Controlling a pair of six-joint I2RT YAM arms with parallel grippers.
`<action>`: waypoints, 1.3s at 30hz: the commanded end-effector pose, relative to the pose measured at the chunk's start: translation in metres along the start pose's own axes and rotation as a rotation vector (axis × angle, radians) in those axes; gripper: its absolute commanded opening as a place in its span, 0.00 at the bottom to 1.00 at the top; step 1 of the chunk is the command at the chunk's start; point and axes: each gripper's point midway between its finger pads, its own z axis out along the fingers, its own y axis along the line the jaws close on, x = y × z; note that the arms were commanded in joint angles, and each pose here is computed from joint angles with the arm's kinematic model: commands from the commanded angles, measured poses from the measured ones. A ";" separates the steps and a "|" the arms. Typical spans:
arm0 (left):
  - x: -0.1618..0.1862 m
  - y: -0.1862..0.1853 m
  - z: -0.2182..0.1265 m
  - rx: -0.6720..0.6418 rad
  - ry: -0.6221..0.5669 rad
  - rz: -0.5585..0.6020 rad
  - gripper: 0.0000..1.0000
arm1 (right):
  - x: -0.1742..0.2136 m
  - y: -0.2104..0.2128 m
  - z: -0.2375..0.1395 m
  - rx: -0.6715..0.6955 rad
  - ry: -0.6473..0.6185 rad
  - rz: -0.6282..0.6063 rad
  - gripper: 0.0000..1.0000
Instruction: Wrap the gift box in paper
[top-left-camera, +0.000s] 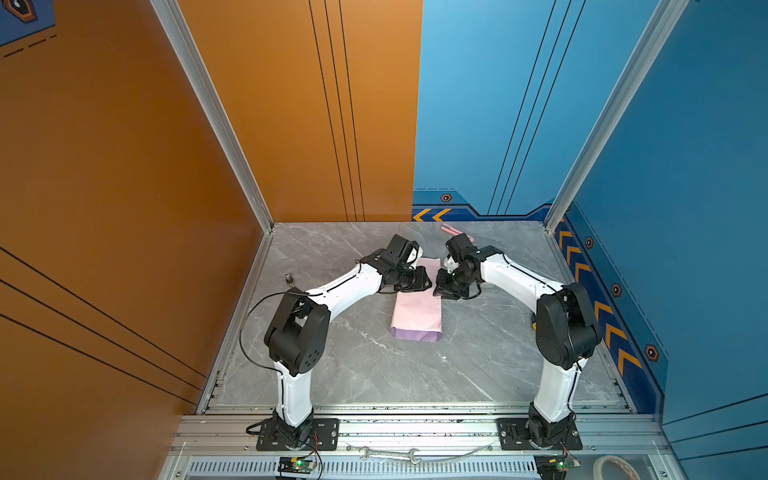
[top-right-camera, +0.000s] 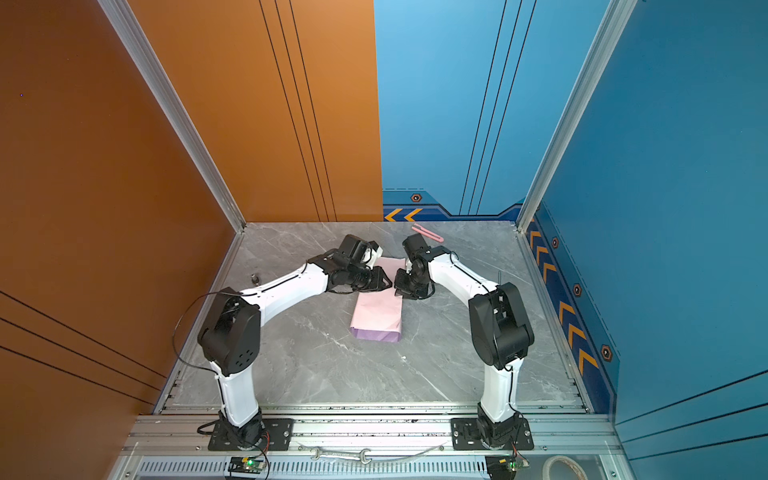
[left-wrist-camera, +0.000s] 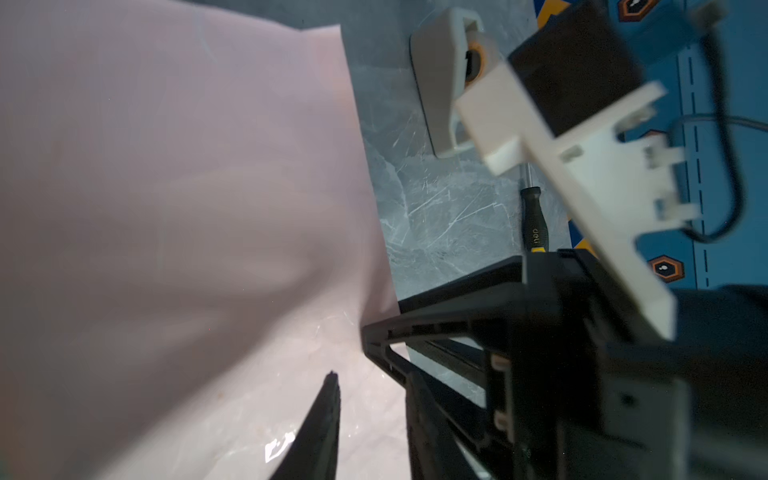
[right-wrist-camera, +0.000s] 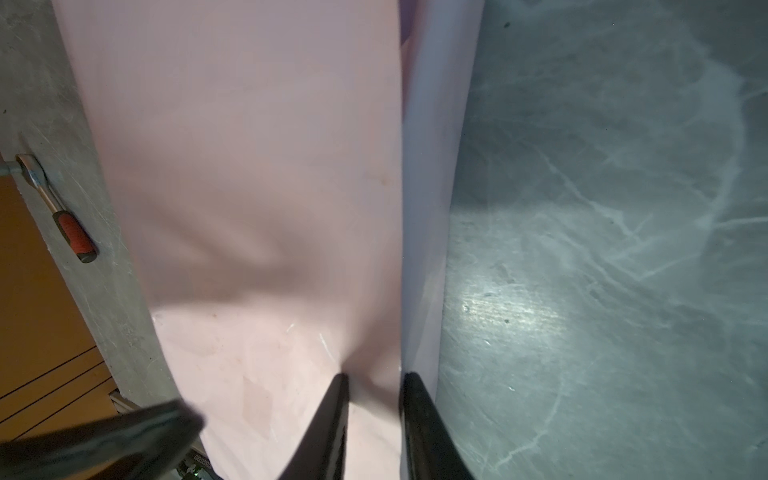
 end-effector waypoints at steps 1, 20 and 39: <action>-0.002 -0.007 0.010 0.044 0.014 0.019 0.25 | -0.001 -0.009 0.008 0.023 0.011 0.002 0.26; 0.053 0.056 0.030 -0.105 0.104 -0.048 0.24 | -0.025 -0.015 -0.077 -0.047 -0.175 -0.013 0.51; 0.048 0.055 0.024 -0.058 0.096 -0.079 0.24 | -0.128 -0.149 -0.114 -0.232 -0.305 -0.075 0.46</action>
